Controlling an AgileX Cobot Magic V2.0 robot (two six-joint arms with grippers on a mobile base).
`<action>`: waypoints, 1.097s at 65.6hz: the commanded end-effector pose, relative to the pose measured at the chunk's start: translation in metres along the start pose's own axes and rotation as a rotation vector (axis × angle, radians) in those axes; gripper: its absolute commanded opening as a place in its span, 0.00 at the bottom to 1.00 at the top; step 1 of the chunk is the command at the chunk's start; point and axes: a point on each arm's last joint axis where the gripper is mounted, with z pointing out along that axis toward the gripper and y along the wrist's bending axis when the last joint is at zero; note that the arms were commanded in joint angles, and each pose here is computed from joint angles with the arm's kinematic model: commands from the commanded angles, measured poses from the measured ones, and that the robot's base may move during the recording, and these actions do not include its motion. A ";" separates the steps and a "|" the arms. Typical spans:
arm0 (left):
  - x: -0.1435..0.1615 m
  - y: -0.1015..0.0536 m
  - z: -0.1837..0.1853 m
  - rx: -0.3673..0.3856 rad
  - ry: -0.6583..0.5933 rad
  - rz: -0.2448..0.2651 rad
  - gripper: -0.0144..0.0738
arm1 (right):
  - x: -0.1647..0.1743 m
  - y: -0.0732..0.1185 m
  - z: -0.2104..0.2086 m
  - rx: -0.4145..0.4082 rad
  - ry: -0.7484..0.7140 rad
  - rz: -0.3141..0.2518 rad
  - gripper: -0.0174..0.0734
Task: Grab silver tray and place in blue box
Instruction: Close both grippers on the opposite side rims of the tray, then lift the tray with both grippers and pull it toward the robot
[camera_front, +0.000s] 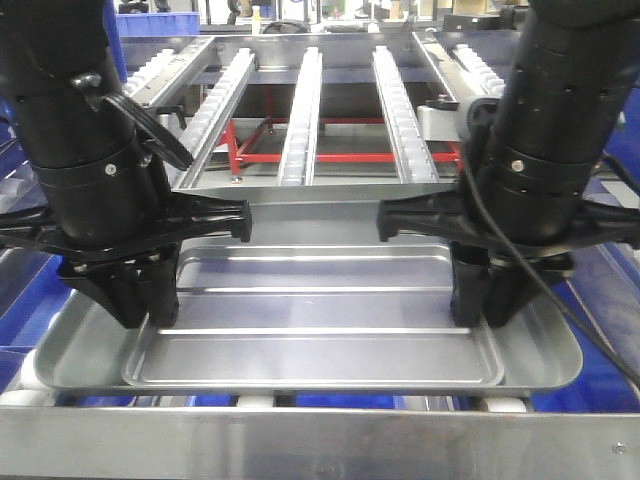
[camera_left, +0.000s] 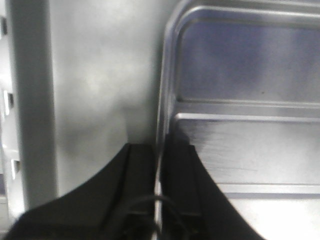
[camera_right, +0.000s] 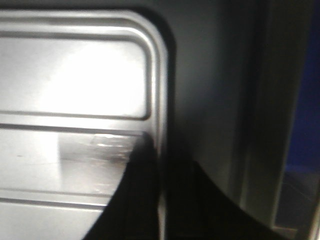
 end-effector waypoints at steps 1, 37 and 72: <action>-0.010 -0.004 -0.018 0.037 -0.067 0.003 0.05 | -0.011 0.002 -0.016 -0.024 -0.071 -0.016 0.24; -0.012 -0.005 -0.020 0.044 -0.077 0.002 0.05 | -0.010 0.002 -0.016 -0.025 -0.066 -0.010 0.25; 0.005 -0.012 -0.113 0.066 -0.171 -0.016 0.05 | 0.011 -0.001 -0.104 -0.039 -0.207 0.088 0.25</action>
